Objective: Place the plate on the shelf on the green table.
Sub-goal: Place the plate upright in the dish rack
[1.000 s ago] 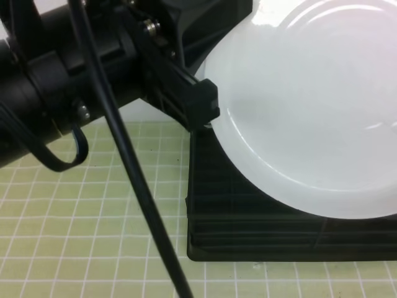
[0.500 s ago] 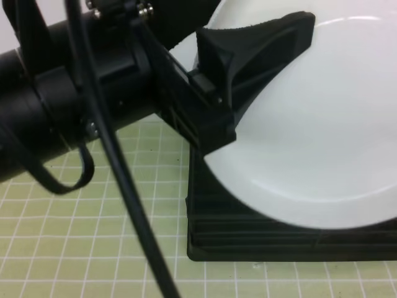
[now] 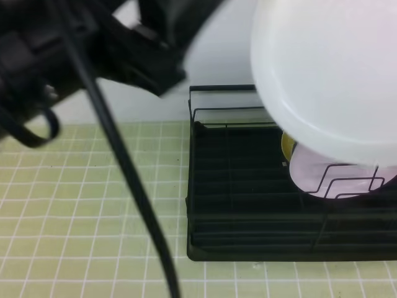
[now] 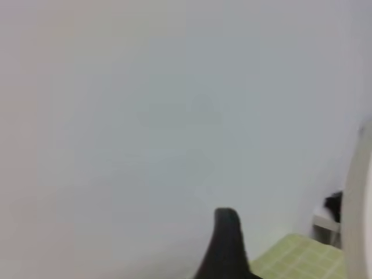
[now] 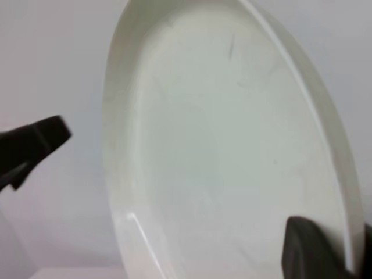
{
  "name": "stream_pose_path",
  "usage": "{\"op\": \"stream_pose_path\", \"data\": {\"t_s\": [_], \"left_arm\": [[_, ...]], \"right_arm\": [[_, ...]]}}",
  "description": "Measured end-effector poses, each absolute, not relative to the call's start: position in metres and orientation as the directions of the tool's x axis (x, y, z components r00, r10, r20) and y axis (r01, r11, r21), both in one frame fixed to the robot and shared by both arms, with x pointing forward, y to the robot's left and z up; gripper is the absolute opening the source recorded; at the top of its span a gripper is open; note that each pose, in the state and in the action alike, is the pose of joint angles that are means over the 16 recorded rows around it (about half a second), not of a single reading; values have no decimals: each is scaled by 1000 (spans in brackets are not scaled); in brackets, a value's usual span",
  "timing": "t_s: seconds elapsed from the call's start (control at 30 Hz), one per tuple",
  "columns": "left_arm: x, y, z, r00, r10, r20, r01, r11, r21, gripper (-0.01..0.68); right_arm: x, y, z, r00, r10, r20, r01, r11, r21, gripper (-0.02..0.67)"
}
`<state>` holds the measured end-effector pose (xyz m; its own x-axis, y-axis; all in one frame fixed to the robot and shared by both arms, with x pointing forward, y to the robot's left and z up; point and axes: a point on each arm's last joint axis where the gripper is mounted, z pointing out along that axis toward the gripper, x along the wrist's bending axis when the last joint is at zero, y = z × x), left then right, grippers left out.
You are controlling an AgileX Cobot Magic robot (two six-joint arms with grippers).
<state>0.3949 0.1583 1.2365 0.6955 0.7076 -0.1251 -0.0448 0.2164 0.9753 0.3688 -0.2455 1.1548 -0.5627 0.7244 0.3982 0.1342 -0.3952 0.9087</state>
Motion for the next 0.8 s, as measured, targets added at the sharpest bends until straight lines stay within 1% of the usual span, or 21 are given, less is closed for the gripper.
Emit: {"op": "stream_pose_path", "data": {"t_s": [0.13, 0.23, 0.33, 0.43, 0.53, 0.63, 0.73, 0.8], "left_arm": [[389, 177, 1234, 613, 779, -132, -62, 214, 975, 343], [382, 193, 1229, 547, 827, -134, -73, 206, 976, 245], [373, 210, 1220, 480, 868, -128, -81, 189, 979, 154], [362, 227, 1208, 421, 899, -119, -85, 170, 982, 77], [351, 241, 1193, 378, 920, -104, -88, 147, 985, 22], [341, 253, 1177, 352, 932, -86, -88, 125, 988, 0], [333, 262, 1160, 332, 941, -73, -85, 106, 991, 0], [330, 267, 1149, 320, 945, -66, -79, 96, 992, 0]], "right_arm": [[369, -248, 1164, -551, 770, 322, 59, -348, 935, 79], [369, -250, 1171, -538, 811, 230, -10, -279, 960, 79], [369, -252, 1178, -511, 854, 97, -81, -160, 984, 79], [371, -252, 1181, -482, 873, -72, -136, 7, 991, 79], [376, -252, 1180, -465, 848, -253, -163, 199, 966, 79], [385, -251, 1175, -466, 785, -409, -156, 382, 911, 78], [398, -252, 1169, -480, 707, -520, -124, 531, 838, 78], [408, -253, 1164, -498, 656, -567, -99, 607, 789, 78]]}}
